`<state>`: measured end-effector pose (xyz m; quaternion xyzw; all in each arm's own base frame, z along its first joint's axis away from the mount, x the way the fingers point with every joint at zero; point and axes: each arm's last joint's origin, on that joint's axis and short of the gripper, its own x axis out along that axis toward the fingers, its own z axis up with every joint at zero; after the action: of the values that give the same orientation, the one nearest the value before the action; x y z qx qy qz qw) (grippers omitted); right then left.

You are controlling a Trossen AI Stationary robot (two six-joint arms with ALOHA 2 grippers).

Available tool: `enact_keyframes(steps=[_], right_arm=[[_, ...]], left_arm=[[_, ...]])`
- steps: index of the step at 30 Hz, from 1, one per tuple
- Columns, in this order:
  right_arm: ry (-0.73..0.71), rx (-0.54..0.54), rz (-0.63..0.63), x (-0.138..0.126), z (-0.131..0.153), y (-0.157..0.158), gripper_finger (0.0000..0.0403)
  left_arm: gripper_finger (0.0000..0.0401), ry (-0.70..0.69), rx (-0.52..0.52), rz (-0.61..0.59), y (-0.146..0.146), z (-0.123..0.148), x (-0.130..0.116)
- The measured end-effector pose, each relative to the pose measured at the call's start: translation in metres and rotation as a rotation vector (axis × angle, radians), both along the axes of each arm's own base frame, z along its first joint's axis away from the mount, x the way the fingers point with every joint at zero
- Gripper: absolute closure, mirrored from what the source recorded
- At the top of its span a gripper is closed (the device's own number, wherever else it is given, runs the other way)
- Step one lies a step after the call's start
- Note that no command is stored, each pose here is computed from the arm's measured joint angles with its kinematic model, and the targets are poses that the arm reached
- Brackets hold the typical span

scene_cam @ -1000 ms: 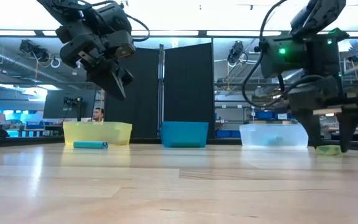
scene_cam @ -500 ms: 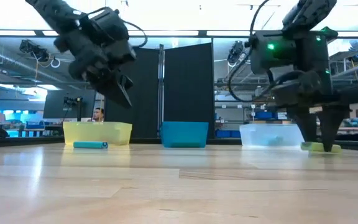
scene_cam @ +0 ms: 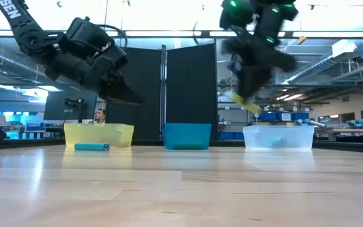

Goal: Sort blocks
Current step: Put the green block into the blue bin

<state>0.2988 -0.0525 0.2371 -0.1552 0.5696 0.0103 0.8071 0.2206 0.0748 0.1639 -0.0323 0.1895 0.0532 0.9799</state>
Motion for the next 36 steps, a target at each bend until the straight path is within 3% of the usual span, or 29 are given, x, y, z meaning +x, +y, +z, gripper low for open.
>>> enact_keyframes(steps=[5, 9, 14, 22, 36], right_arm=[[-0.27, 0.002, -0.066, 0.023, 0.038, -0.034, 0.0292], [-0.324, 0.008, -0.108, 0.042, 0.04, -0.057, 0.0292], [-0.255, 0.002, -0.179, 0.073, 0.02, -0.092, 0.0292], [-0.115, 0.018, -0.175, 0.108, -0.014, -0.139, 0.0292], [0.007, 0.103, -0.212, 0.112, -0.064, -0.165, 0.0284]], left_arm=[[0.0394, -0.028, 0.007, 0.004, 0.0, 0.0, -0.001], [0.0394, -0.03, 0.008, 0.006, 0.001, 0.0, -0.002], [0.0394, -0.046, 0.012, 0.009, 0.002, 0.002, -0.001], [0.0394, -0.045, 0.0, 0.0, 0.002, 0.001, -0.001], [0.0394, -0.046, -0.011, -0.015, 0.001, 0.001, -0.001]])
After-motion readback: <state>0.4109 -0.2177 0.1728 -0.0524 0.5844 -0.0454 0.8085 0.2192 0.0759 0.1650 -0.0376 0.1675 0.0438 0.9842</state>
